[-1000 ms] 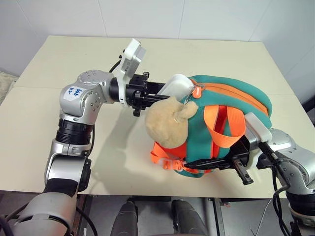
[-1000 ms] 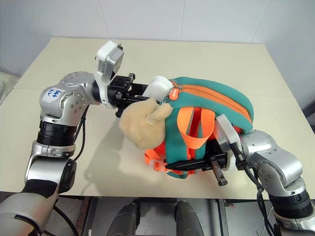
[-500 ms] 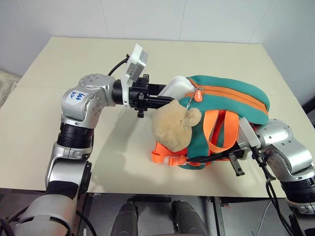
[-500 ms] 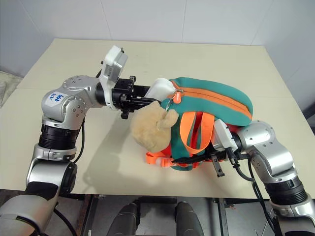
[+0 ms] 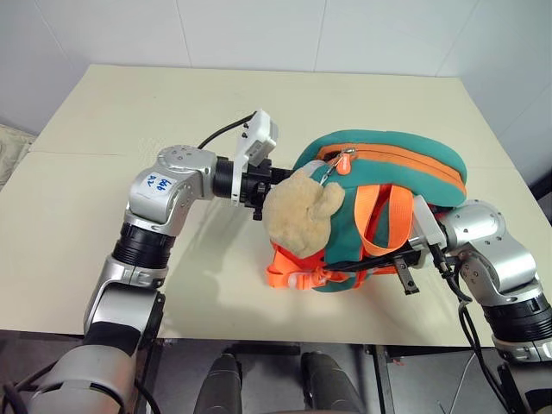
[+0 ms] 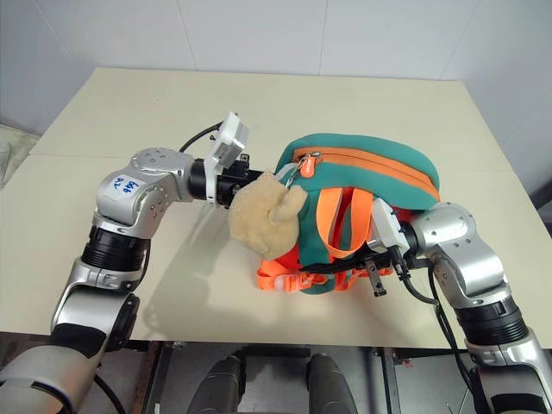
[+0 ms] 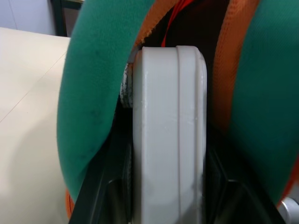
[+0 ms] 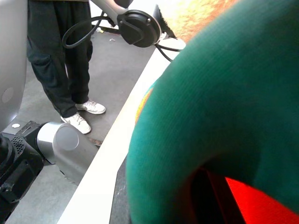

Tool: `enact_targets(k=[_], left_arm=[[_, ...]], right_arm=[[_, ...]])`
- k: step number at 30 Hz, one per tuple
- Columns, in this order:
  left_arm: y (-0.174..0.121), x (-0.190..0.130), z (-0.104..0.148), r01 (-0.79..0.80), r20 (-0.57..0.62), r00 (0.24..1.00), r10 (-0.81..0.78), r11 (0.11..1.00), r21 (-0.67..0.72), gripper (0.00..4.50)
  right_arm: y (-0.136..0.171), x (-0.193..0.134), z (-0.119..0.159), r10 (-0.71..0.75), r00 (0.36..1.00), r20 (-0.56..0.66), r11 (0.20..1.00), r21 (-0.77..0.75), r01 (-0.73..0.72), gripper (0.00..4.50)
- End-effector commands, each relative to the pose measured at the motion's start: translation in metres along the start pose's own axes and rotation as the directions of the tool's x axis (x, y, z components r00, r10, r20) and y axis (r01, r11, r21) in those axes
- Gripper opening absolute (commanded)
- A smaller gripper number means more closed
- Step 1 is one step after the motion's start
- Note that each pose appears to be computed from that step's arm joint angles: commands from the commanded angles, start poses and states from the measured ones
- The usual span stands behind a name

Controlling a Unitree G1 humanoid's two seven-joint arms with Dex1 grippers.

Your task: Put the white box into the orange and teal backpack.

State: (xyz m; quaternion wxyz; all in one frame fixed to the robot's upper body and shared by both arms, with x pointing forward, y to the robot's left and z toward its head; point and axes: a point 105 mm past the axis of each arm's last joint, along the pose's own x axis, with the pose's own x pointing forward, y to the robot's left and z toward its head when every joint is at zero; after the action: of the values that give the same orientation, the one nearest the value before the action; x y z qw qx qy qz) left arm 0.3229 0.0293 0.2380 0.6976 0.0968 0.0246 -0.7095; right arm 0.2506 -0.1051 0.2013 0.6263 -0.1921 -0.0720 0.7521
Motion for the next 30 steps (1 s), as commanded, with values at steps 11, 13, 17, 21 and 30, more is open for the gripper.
enact_targets(k=[11, 13, 17, 21, 30], left_arm=[[-0.008, 0.021, -0.003, 0.061, -0.072, 0.996, -0.06, 0.998, 0.015, 4.49], [-0.007, 0.012, 0.001, 0.041, -0.079, 0.996, -0.038, 0.999, 0.032, 4.49], [-0.005, -0.004, 0.006, -0.002, -0.091, 0.996, 0.007, 0.999, 0.053, 4.49], [-0.007, -0.02, 0.013, -0.036, -0.102, 0.994, 0.043, 0.997, 0.071, 4.49], [-0.006, -0.052, 0.033, -0.136, -0.112, 0.982, 0.15, 0.983, 0.123, 4.49]], right_arm=[[-0.019, -0.005, 0.009, -0.09, 0.996, 0.019, 0.995, -0.039, 0.09, 0.0], [-0.021, -0.003, 0.011, -0.089, 0.996, 0.031, 0.995, -0.046, 0.09, 0.0], [-0.023, -0.002, 0.012, -0.083, 0.996, 0.045, 0.995, -0.057, 0.086, 0.0], [-0.026, 0.0, 0.013, -0.081, 0.995, 0.057, 0.994, -0.071, 0.085, 0.0], [-0.036, 0.004, 0.018, -0.086, 0.992, 0.094, 0.992, -0.089, 0.094, 0.0]])
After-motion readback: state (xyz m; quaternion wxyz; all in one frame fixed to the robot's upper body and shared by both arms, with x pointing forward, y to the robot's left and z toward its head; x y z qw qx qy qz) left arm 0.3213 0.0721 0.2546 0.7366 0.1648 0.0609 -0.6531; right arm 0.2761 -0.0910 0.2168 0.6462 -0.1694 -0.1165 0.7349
